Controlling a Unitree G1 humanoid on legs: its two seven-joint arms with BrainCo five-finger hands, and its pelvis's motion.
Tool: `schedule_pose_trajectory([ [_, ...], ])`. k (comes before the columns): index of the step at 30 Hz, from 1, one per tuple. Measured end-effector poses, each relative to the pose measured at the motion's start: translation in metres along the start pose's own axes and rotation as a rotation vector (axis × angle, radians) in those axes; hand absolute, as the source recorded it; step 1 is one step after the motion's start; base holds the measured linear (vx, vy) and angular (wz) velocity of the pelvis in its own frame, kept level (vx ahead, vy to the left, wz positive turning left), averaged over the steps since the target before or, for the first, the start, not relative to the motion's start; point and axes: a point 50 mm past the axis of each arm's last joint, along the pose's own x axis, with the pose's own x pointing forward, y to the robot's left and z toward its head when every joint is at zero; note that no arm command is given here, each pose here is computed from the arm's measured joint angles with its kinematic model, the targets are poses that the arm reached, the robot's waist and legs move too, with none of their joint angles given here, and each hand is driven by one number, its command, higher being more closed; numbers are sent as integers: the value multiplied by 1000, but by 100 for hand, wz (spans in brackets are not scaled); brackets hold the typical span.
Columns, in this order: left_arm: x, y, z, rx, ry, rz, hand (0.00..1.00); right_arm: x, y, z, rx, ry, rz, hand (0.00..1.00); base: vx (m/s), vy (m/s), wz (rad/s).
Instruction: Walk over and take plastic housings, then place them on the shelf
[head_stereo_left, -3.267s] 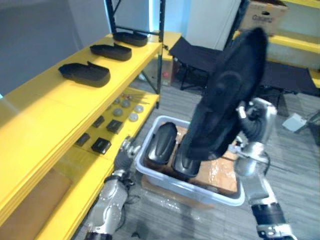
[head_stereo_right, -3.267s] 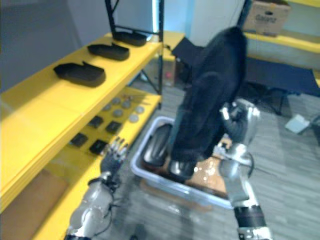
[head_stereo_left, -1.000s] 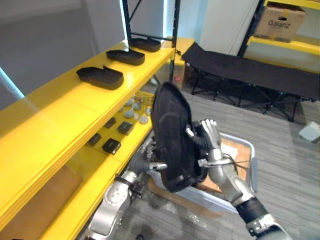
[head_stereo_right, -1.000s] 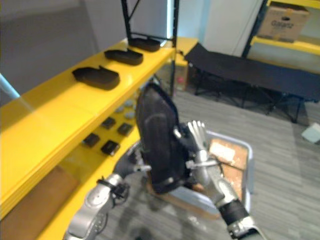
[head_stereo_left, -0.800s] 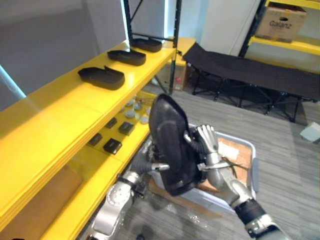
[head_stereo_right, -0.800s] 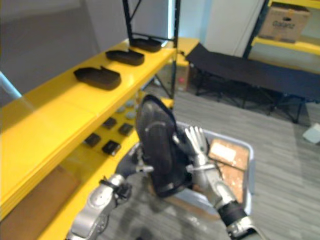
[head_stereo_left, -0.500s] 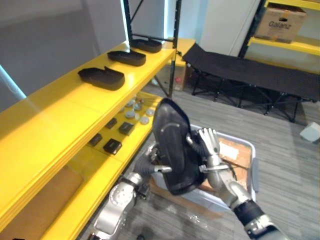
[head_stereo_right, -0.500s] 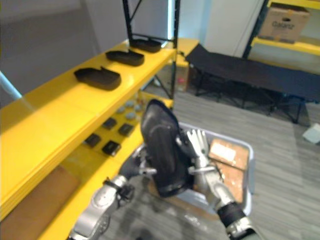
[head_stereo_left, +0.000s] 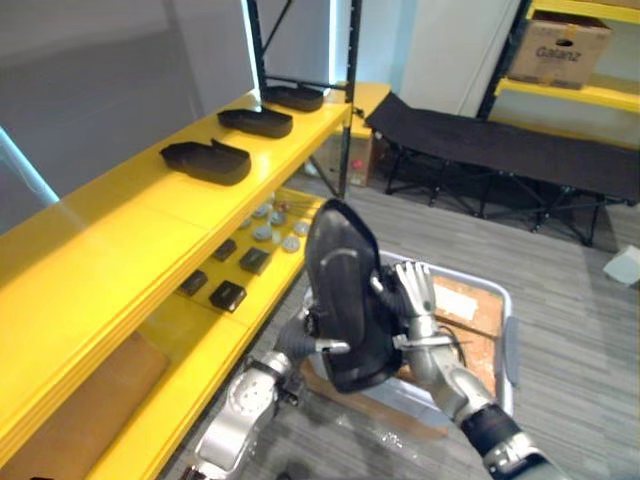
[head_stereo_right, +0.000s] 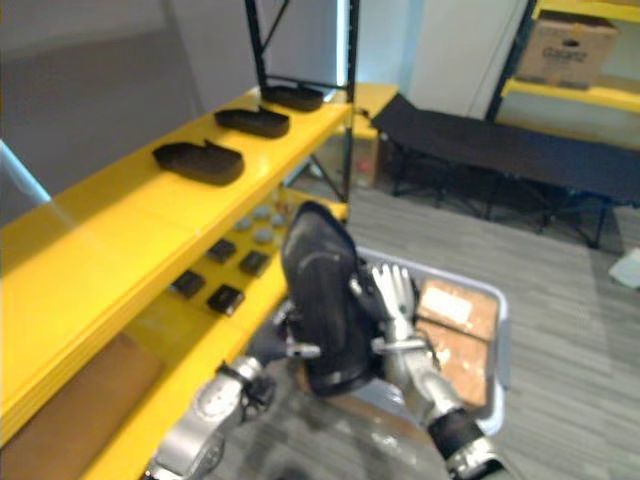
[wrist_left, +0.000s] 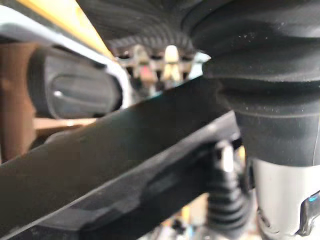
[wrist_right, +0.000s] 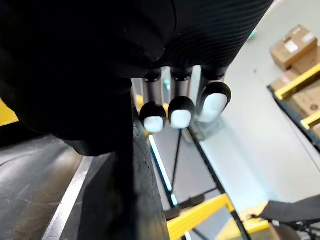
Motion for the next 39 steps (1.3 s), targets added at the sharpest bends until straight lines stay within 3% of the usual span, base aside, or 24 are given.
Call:
schedule_pose_trajectory([
  [9, 1, -2, -10, -5, 43, 44, 0, -7, 11, 6, 27, 12, 7, 100, 0, 0, 3],
  [10, 1, -1, -11, -12, 45, 57, 100, -9, 14, 8, 34, 12, 11, 100, 0, 0, 0],
  [22, 4, 1, -12, -119, 2, 262, 100, -15, 23, 20, 165, 110, 0, 100, 0, 0, -1],
  [27, 3, 10, 6, -248, -78, 337, 100, 12, 5, 38, 280, 113, 38, 100, 0, 2, -1],
  [33, 4, 17, 12, -457, -110, 345, 100, 40, -12, 54, 324, 16, 97, 100, 0, 2, -1],
  [39, 5, 20, 16, -558, -138, 338, 100, 57, -25, 65, 326, -55, 142, 100, -2, 3, -4],
])
